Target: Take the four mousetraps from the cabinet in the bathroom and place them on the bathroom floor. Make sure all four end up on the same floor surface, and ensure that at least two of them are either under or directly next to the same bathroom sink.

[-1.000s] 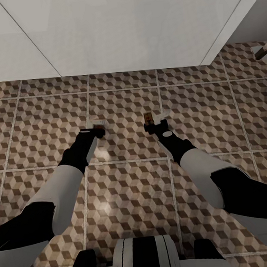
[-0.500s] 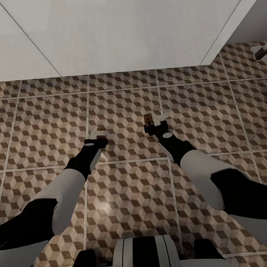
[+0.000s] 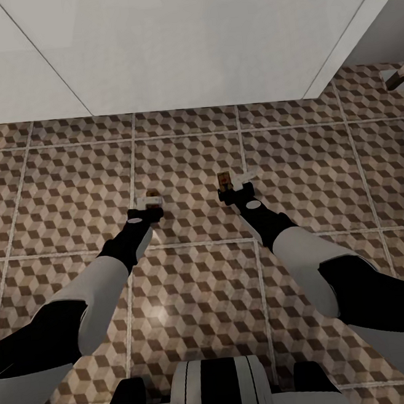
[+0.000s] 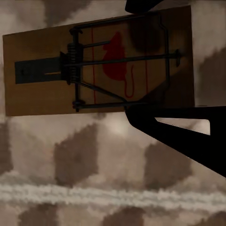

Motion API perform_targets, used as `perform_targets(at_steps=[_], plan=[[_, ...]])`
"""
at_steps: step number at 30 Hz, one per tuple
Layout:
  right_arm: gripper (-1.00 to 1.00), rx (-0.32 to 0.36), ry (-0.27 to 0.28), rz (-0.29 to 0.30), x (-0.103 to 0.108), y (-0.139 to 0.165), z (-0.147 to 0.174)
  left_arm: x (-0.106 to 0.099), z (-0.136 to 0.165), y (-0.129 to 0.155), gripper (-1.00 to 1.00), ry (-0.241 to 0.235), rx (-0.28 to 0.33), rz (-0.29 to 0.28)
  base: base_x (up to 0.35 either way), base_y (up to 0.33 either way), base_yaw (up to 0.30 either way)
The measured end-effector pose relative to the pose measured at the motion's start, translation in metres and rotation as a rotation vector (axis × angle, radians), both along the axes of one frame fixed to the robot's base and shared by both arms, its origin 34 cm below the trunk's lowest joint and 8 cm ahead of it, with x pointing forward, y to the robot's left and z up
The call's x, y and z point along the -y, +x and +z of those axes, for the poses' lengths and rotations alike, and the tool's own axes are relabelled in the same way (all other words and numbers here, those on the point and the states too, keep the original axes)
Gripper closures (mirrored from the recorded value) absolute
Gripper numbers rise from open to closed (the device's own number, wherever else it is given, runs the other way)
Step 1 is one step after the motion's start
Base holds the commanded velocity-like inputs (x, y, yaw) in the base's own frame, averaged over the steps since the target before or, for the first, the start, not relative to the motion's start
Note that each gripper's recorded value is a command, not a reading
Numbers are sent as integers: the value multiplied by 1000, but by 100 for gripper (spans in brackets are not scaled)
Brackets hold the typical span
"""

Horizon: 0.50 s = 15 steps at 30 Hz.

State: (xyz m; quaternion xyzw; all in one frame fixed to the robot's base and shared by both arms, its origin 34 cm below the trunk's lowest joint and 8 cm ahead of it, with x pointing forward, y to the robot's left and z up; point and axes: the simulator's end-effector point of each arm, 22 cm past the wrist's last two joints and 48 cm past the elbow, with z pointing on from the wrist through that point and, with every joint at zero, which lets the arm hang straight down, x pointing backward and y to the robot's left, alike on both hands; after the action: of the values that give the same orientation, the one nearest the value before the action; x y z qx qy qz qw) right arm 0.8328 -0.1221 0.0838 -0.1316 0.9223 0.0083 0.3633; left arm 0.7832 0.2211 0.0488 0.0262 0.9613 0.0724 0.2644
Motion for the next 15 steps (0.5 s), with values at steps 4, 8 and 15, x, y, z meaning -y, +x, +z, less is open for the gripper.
perform_targets(at_steps=[4, 8, 15], plan=[[100, 0, 0, 0, 0, 0, 0, 0, 6, 9, 100, -5, 46, 1, 0, 0, 0], [100, 0, 0, 0, 0, 0, 0, 0, 10, 15, 100, -9, 81, 0, 0, 0, 0], [100, 0, 0, 0, 0, 0, 0, 0, 10, 16, 100, -9, 89, -1, 0, 0, 0]])
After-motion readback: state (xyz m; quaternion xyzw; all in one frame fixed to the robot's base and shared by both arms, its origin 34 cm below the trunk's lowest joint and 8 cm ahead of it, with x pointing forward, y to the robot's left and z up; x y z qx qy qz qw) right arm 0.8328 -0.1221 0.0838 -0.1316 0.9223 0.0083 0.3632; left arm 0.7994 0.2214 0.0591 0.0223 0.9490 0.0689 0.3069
